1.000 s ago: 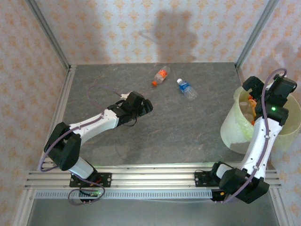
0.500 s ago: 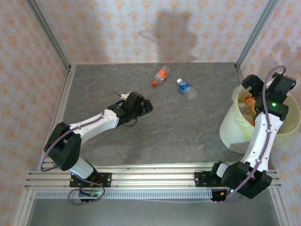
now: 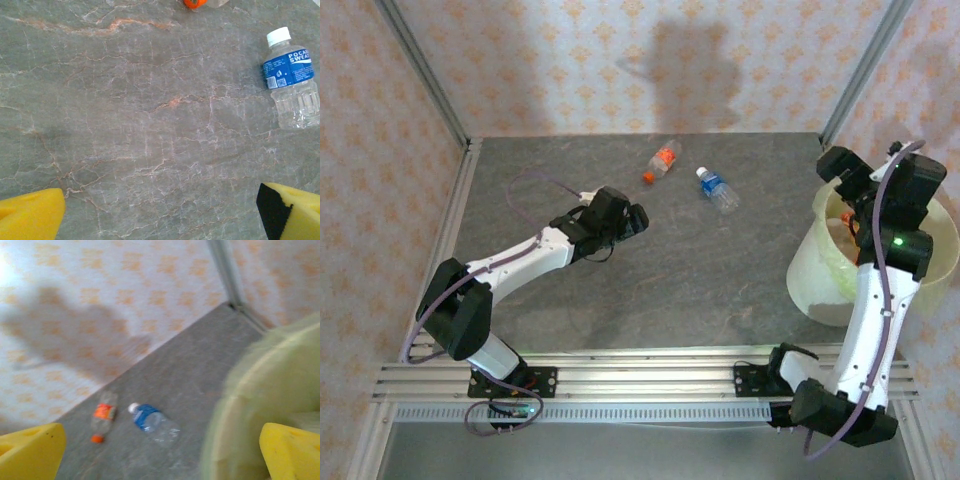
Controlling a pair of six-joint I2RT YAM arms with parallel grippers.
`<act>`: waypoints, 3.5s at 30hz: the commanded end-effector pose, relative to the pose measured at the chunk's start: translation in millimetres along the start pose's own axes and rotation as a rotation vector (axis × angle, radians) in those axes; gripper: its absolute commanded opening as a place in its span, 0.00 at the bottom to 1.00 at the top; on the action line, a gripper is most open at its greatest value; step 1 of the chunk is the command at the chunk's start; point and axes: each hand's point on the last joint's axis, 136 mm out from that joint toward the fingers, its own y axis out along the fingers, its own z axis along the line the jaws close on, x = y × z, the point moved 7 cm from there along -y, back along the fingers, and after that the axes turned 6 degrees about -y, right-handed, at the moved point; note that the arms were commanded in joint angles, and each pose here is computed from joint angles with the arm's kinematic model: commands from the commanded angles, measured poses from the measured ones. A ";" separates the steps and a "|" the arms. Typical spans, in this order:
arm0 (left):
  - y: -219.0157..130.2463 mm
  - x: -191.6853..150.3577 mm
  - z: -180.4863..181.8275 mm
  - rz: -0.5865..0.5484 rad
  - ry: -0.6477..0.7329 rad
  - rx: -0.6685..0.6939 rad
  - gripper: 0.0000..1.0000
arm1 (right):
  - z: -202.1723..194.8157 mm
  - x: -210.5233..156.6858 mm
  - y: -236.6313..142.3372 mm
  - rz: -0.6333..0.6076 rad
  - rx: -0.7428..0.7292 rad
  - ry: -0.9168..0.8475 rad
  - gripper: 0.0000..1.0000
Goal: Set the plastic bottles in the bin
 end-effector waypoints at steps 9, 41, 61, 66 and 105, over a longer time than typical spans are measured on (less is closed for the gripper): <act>-17.9 6.2 -4.0 -0.079 0.014 -0.063 1.00 | 105.2 -54.5 60.8 0.176 0.476 -0.310 0.99; -63.0 1.7 73.2 -0.266 -0.084 0.064 1.00 | 83.4 -247.9 341.8 0.831 0.076 -0.898 0.90; -55.2 -0.3 71.0 -0.242 -0.066 0.078 1.00 | 108.5 -194.3 325.5 0.624 0.000 -0.767 0.46; -51.6 -1.1 65.5 -0.228 -0.061 0.044 1.00 | 131.1 -137.1 260.0 0.473 0.113 -0.796 0.43; -36.1 -3.6 -17.0 -0.077 0.070 -0.119 1.00 | -64.0 3.1 0.5 -0.358 -0.700 0.225 0.56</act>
